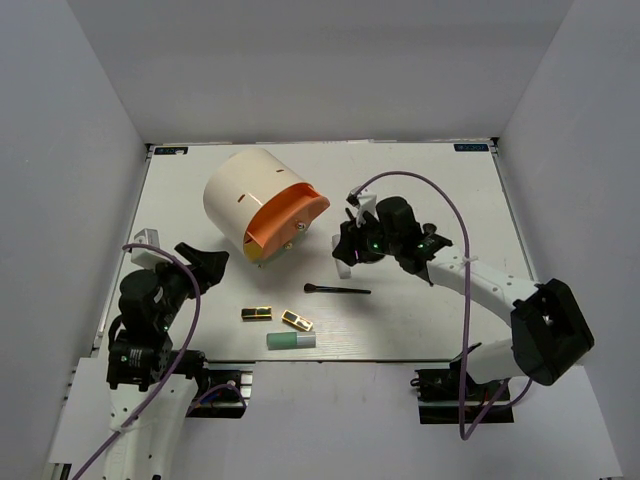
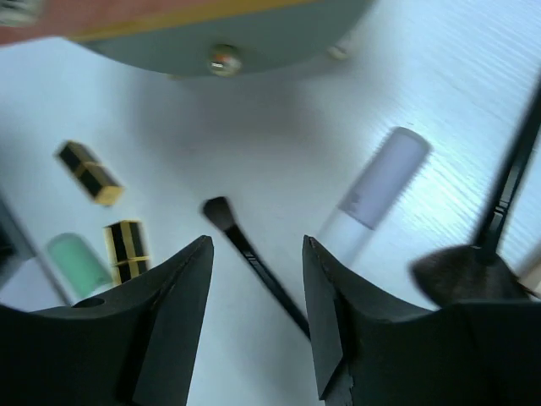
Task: Organize the makeup
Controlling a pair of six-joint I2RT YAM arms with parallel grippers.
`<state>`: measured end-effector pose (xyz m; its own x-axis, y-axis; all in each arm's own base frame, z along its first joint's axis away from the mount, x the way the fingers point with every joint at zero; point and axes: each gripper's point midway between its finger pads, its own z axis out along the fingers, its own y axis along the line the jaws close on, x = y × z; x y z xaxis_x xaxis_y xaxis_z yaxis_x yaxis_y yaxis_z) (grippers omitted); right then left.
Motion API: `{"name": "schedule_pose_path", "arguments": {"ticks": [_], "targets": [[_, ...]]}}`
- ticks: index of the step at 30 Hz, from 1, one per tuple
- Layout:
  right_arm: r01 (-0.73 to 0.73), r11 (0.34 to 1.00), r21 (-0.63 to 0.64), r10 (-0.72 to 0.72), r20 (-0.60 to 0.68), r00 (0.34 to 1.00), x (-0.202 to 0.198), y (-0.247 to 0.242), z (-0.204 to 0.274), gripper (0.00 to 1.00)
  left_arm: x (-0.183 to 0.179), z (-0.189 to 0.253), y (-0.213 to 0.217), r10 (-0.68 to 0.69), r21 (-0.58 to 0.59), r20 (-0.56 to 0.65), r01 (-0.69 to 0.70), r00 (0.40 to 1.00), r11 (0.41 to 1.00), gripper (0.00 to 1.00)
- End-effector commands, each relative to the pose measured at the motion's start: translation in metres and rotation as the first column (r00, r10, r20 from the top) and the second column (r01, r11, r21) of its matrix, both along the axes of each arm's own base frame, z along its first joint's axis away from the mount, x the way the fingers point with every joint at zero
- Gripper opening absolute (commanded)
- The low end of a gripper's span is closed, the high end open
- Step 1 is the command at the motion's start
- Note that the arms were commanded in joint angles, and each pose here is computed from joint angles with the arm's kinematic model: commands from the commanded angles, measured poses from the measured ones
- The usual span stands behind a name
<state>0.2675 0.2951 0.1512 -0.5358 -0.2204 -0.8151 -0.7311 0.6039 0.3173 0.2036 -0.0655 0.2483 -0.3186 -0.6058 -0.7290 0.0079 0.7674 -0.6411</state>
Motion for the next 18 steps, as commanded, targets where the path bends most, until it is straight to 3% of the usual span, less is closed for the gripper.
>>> {"name": "schedule_pose_path", "arguments": {"ticks": [1,3,11,18], "targets": [[0.128,0.982,-0.138,-0.117,0.083,0.990,0.030,-0.021,-0.021,0.53,0.004,0.002,-0.004,-0.020,-0.015,0.011,0.020,1.000,1.000,0.82],[0.182,0.966,-0.181,-0.170,0.081,0.982,0.042,-0.025,-0.033,0.59,0.006,0.002,-0.005,-0.024,-0.011,0.006,0.024,1.000,1.000,0.82],[0.252,0.929,-0.270,-0.249,0.046,0.967,0.067,-0.021,-0.070,0.61,0.003,0.002,-0.004,-0.019,-0.009,0.000,0.019,1.000,1.000,0.82],[0.273,0.935,-0.226,-0.284,-0.014,0.959,0.069,-0.011,-0.073,0.61,0.001,0.001,-0.001,-0.008,-0.005,-0.005,0.008,1.000,1.000,0.82]]}}
